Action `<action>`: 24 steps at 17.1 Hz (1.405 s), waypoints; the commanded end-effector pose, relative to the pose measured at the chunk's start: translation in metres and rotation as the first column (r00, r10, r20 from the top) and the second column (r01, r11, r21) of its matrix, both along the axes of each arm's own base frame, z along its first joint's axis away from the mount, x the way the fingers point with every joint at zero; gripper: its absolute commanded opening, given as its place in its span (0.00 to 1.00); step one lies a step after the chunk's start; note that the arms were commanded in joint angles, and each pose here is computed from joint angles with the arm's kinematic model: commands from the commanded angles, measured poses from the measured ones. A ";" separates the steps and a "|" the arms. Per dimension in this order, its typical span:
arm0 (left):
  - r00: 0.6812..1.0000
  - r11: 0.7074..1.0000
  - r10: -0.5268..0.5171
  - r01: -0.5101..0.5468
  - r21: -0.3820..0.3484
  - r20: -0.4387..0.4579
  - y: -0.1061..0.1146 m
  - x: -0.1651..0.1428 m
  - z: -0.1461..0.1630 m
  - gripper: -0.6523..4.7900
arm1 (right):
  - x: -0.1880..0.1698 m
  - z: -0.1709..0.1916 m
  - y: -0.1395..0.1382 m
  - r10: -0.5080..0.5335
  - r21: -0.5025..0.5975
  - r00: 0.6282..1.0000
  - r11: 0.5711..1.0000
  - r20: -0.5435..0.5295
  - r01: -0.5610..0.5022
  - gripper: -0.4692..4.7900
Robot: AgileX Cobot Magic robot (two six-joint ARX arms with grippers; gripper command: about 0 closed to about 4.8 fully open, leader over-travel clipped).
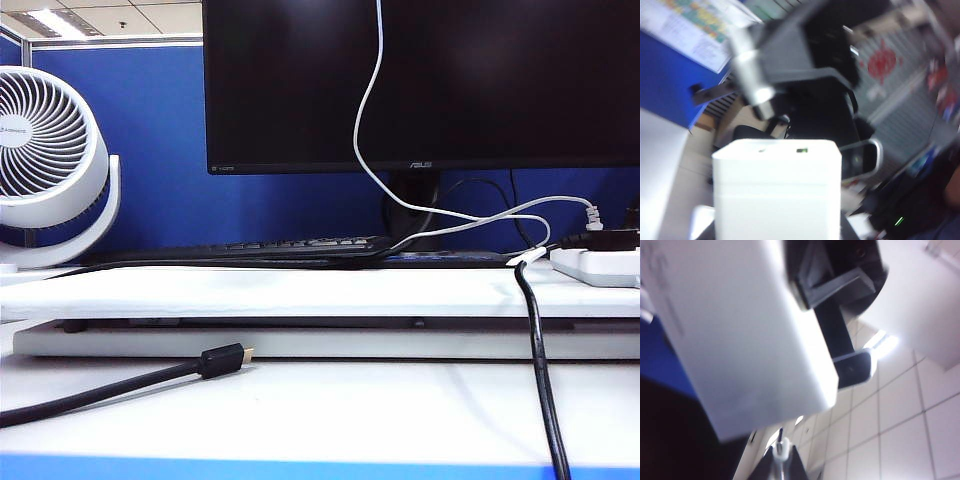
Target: Pick up the Type-C charging cable and the charging base, insert one end of the Type-C charger into the corresponding slot on the base, and finally place the plugged-in charger back on the table.
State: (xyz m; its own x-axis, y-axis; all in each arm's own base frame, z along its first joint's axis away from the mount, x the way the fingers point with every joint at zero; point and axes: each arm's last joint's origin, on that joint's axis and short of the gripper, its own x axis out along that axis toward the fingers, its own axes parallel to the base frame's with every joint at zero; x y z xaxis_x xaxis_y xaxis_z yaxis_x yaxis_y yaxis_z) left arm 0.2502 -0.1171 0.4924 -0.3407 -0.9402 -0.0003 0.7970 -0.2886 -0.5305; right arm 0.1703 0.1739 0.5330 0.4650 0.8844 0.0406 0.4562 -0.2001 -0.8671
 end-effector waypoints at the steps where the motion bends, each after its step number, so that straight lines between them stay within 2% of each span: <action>1: 0.995 0.999 -0.012 0.016 -0.035 0.100 0.001 -0.003 0.005 0.46 | -0.006 0.004 -0.003 0.071 0.014 0.997 0.997 0.020 -0.071 0.08; 7: 0.998 1.000 -0.013 0.015 -0.024 0.068 0.001 -0.003 0.004 0.46 | -0.010 0.007 -0.004 0.105 0.020 0.994 0.994 0.032 -0.106 0.08; 11: 0.997 1.000 -0.017 0.019 -0.025 0.073 0.002 -0.004 0.005 0.45 | -0.009 0.008 -0.005 0.087 0.031 0.995 0.996 0.045 -0.088 0.08; 12: 0.997 0.999 -0.019 0.021 -0.028 0.081 0.003 -0.007 0.007 0.45 | -0.006 0.007 -0.004 0.042 0.031 0.998 0.999 0.038 -0.044 0.08; 14: 0.995 0.999 -0.018 0.021 -0.032 0.093 0.004 -0.012 0.010 0.45 | -0.004 0.006 -0.003 0.025 0.028 0.999 0.999 0.032 -0.026 0.08; 17: 0.994 0.999 -0.017 0.021 -0.036 0.107 0.007 -0.019 0.014 0.45 | -0.004 0.005 -0.002 0.033 0.027 0.999 0.999 0.032 -0.034 0.08; 19: 0.994 0.999 -0.018 0.021 -0.035 0.105 0.007 -0.019 0.014 0.45 | -0.005 0.005 -0.001 0.078 0.024 0.996 0.997 0.034 -0.078 0.08; 24: 0.999 1.000 -0.007 0.007 -0.013 0.041 0.006 -0.019 0.014 0.45 | -0.003 0.003 0.003 0.104 0.017 0.994 0.994 0.028 -0.104 0.08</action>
State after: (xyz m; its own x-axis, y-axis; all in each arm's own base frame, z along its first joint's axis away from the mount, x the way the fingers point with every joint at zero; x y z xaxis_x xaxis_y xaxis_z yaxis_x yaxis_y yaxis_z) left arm 0.2340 -0.1115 0.5029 -0.3507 -0.9365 -0.0016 0.8051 -0.3006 -0.5114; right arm 0.1695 0.1775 0.5328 0.3770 0.9250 0.0468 0.4812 -0.1525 -0.8633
